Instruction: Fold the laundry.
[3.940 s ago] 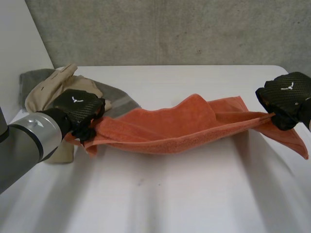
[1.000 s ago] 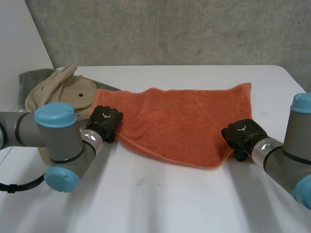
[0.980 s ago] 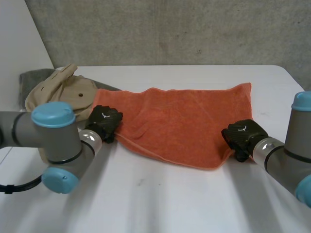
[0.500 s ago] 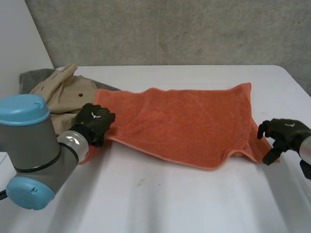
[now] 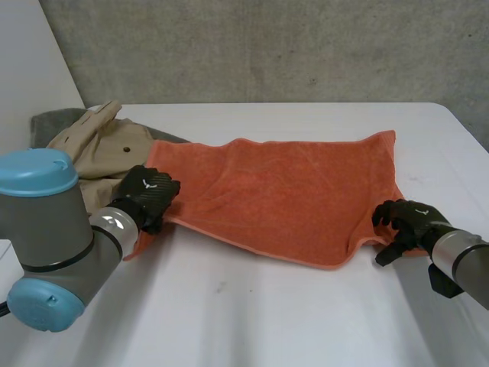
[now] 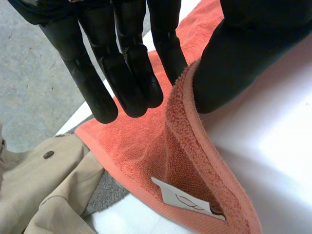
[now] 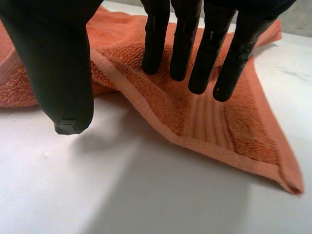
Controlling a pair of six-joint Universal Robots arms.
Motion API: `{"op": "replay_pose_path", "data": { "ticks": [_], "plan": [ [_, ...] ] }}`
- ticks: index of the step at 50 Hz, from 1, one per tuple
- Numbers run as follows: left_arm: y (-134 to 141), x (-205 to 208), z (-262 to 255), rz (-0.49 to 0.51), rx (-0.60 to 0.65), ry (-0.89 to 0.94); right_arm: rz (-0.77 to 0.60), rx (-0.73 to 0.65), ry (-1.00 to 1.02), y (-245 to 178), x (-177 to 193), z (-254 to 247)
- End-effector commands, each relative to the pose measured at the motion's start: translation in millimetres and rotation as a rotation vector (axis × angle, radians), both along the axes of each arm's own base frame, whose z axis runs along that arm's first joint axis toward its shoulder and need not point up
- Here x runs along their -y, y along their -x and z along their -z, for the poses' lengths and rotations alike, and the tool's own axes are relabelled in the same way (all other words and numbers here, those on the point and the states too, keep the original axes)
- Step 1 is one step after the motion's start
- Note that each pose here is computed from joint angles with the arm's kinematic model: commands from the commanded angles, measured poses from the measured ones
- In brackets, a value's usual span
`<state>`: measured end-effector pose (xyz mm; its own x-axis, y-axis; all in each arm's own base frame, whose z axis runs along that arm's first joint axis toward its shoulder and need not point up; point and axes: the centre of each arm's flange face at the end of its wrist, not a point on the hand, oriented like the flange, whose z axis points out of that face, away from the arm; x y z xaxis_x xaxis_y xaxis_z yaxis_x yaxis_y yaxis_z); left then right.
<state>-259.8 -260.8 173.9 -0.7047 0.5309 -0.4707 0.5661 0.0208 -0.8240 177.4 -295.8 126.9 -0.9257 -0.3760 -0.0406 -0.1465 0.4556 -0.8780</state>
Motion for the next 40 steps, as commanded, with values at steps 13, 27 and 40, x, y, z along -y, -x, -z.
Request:
{"op": "replay_pose_path", "data": {
  "ticks": [13,27,40],
  "plan": [
    [-12.9,-23.5,-6.1,-0.006,0.067,-0.121,0.005,-0.202,0.185,2.5,14.5,-35.5],
    [-44.2,-114.1,-16.7,0.166,0.423,-0.364,-0.464,-0.843,-0.039,35.6,-73.6,-77.9],
    [-11.1,-34.7,-3.8,0.066,0.414,-0.061,-0.409,-0.903,0.137,9.5,-33.1,-65.4]
  ]
}}
